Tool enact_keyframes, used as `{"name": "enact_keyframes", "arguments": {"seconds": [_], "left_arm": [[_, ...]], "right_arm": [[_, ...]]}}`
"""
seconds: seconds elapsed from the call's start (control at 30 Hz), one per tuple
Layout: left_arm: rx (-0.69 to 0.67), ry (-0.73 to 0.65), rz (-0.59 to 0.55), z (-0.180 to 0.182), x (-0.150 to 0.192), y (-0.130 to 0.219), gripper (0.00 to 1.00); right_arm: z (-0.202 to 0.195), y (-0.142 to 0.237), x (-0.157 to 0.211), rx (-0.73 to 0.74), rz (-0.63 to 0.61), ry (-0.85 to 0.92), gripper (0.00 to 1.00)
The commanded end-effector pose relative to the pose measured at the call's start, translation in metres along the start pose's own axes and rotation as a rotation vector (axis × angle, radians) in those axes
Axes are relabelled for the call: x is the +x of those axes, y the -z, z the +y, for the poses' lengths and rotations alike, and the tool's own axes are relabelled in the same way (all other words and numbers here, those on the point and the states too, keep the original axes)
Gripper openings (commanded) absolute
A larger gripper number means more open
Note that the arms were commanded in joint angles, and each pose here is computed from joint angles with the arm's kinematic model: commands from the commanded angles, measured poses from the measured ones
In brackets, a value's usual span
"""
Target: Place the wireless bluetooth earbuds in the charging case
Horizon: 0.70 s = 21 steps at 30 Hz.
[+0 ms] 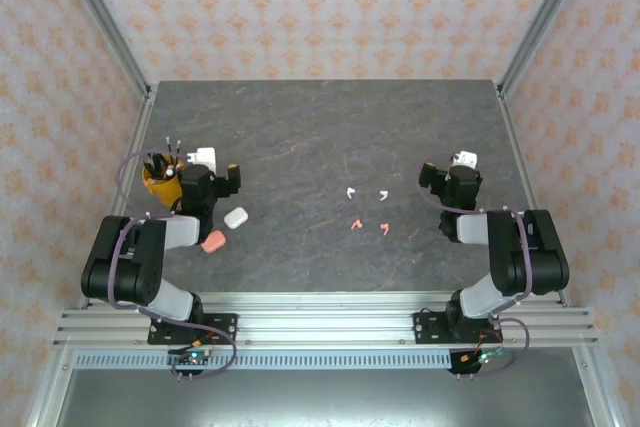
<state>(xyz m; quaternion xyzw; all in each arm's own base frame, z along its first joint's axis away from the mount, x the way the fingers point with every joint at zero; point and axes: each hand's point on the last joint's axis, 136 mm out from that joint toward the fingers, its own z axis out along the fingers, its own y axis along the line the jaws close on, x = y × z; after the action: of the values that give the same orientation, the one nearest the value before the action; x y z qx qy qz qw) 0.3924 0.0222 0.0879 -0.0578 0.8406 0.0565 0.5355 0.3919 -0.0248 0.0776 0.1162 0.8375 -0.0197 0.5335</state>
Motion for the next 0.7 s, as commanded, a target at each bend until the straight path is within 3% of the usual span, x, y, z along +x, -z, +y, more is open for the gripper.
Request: {"name": "enact_keyframes", "arguments": {"seconds": [0.0, 0.67], "left_arm": [[-0.018, 0.003, -0.029, 0.0005, -0.0061, 0.0009, 1.00], [-0.015, 0.009, -0.022, 0.0013, -0.0052, -0.0003, 1.00]], "right_arm": [[0.0012, 0.0018, -0.0102, -0.007, -0.027, 0.004, 0.99], [0.0005, 0.0006, -0.0107, -0.010, -0.024, -0.005, 0.99]]}}
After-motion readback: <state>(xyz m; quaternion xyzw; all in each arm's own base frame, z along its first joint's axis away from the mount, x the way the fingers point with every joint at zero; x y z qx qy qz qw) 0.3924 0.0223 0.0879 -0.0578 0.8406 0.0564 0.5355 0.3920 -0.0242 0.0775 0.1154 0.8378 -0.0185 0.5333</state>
